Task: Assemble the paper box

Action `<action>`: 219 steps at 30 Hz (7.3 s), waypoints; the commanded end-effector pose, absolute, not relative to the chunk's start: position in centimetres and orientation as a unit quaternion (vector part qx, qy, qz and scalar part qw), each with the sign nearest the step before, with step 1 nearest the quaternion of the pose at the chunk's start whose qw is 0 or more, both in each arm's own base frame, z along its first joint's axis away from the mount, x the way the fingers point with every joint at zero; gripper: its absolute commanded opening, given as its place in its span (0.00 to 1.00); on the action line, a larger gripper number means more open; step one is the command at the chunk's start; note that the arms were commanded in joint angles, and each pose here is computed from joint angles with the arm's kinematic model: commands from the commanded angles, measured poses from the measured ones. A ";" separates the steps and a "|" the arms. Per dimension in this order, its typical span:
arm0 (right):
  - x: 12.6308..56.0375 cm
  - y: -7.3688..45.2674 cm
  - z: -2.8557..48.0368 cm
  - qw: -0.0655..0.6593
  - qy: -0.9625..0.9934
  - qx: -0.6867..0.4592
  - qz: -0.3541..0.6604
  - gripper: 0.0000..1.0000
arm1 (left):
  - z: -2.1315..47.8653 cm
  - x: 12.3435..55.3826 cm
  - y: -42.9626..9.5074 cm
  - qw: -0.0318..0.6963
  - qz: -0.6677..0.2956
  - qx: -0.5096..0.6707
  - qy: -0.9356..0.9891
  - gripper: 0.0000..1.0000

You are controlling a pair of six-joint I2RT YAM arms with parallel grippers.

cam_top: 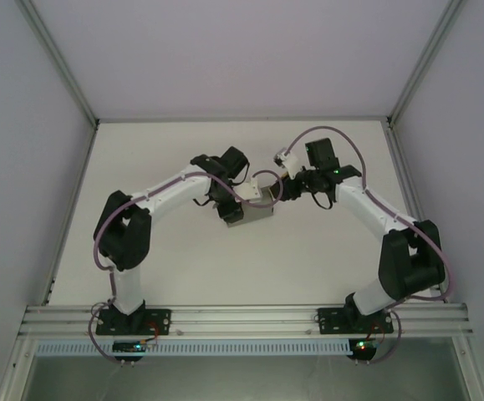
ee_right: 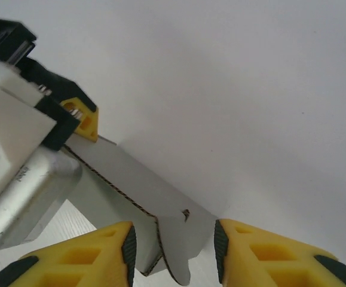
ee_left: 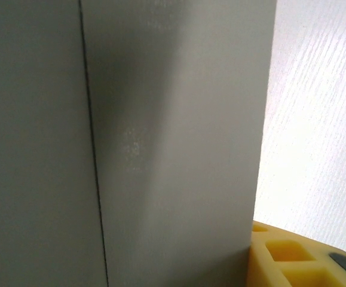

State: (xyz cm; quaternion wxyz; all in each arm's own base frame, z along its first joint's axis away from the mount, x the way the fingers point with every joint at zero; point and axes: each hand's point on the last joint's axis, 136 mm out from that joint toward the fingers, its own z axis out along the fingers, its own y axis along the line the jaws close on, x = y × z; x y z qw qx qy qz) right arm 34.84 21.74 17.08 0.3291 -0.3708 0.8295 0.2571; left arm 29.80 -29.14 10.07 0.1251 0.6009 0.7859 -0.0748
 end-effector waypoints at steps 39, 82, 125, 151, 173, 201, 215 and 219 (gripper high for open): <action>33.9 21.8 11.7 0.341 0.909 -0.138 0.196 0.00 | 9.3 30.3 -29.8 0.121 -0.081 0.604 0.784 0.47; 31.3 19.8 7.6 0.297 0.947 -0.071 0.097 0.00 | 15.7 31.0 -29.2 0.244 -0.093 0.551 0.792 1.00; 30.1 22.1 6.3 0.259 0.963 -0.062 0.045 0.00 | 13.7 31.4 -25.2 0.185 -0.158 0.157 0.957 0.02; 29.9 21.4 5.5 0.304 0.950 -0.065 0.034 0.00 | 6.0 28.5 -21.4 0.120 -0.086 0.079 0.986 0.00; 31.3 24.2 10.9 0.344 0.920 -0.118 0.146 0.32 | 4.2 27.6 -21.4 0.142 -0.081 0.089 0.982 0.00; 33.9 20.5 18.3 0.404 0.894 -0.068 0.182 0.70 | 8.8 28.3 -22.4 0.307 0.018 0.126 0.943 0.00; 29.0 20.3 13.4 0.358 0.914 -0.059 0.179 0.66 | 9.6 25.2 -23.2 0.413 -0.002 0.138 0.900 0.02; 28.1 20.6 12.3 0.346 0.920 -0.060 0.173 0.65 | 9.4 24.8 -23.3 0.405 -0.006 0.152 0.902 0.05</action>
